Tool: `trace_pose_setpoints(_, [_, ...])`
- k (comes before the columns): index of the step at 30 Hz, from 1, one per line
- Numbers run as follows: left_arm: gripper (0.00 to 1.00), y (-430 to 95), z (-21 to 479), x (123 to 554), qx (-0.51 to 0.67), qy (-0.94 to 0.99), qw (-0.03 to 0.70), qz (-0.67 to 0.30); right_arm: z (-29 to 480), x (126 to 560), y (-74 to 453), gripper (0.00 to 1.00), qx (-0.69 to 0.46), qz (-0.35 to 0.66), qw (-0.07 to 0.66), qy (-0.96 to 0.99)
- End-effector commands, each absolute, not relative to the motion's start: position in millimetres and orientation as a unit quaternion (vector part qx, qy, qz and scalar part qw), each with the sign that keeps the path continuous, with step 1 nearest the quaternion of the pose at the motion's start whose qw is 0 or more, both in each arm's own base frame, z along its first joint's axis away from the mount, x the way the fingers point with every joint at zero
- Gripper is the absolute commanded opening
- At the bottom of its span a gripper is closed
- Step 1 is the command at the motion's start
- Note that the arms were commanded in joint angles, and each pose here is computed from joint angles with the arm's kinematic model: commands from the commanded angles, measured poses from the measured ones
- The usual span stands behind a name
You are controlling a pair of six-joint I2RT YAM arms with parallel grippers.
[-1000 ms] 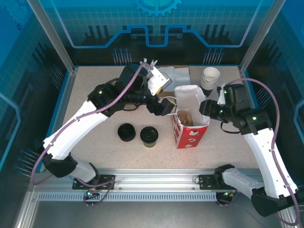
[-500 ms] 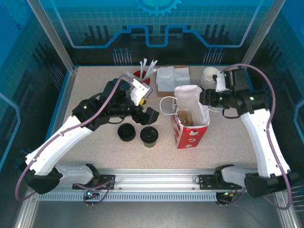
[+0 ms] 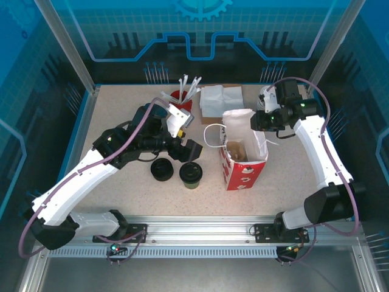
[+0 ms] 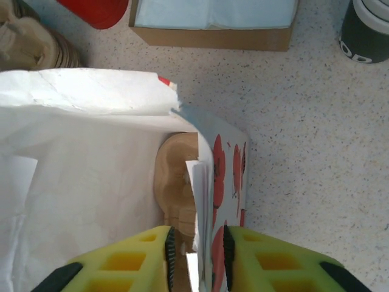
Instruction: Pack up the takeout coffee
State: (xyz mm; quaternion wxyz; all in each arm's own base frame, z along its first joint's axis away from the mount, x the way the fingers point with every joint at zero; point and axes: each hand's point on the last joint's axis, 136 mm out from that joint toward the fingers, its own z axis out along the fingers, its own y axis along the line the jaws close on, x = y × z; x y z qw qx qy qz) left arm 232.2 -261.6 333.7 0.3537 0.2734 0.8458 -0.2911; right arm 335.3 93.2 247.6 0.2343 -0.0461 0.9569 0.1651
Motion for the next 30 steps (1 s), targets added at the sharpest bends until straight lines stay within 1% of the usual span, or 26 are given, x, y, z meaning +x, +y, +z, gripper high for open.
trace_pose_setpoints(1, [0.88,-260,340,228,0.263,0.846,0.351,-0.303,255,333,95,0.13,-0.052,0.183,0.247,0.950])
trace_pose_setpoints(3, [0.88,-261,342,226,0.263,0.844,0.349,-0.312,260,330,97,0.06,-0.050,0.188,0.256,0.947])
trace_pose_setpoints(6, [0.88,-262,343,223,0.261,0.840,0.348,-0.324,275,323,101,0.00,-0.047,0.203,0.287,0.935])
trace_pose_setpoints(14, [0.87,-258,344,216,0.260,0.836,0.353,-0.331,324,292,106,0.00,-0.020,0.241,0.396,0.886])
trace_pose_setpoints(19, [0.88,-257,347,213,0.259,0.828,0.362,-0.341,342,274,103,0.00,-0.003,0.265,0.452,0.852])
trace_pose_setpoints(24, [0.87,-255,348,209,0.259,0.826,0.363,-0.344,349,260,103,0.00,-0.003,0.280,0.479,0.832])
trace_pose_setpoints(30, [0.86,-258,345,204,0.262,0.823,0.357,-0.357,351,250,105,0.00,-0.002,0.296,0.489,0.820])
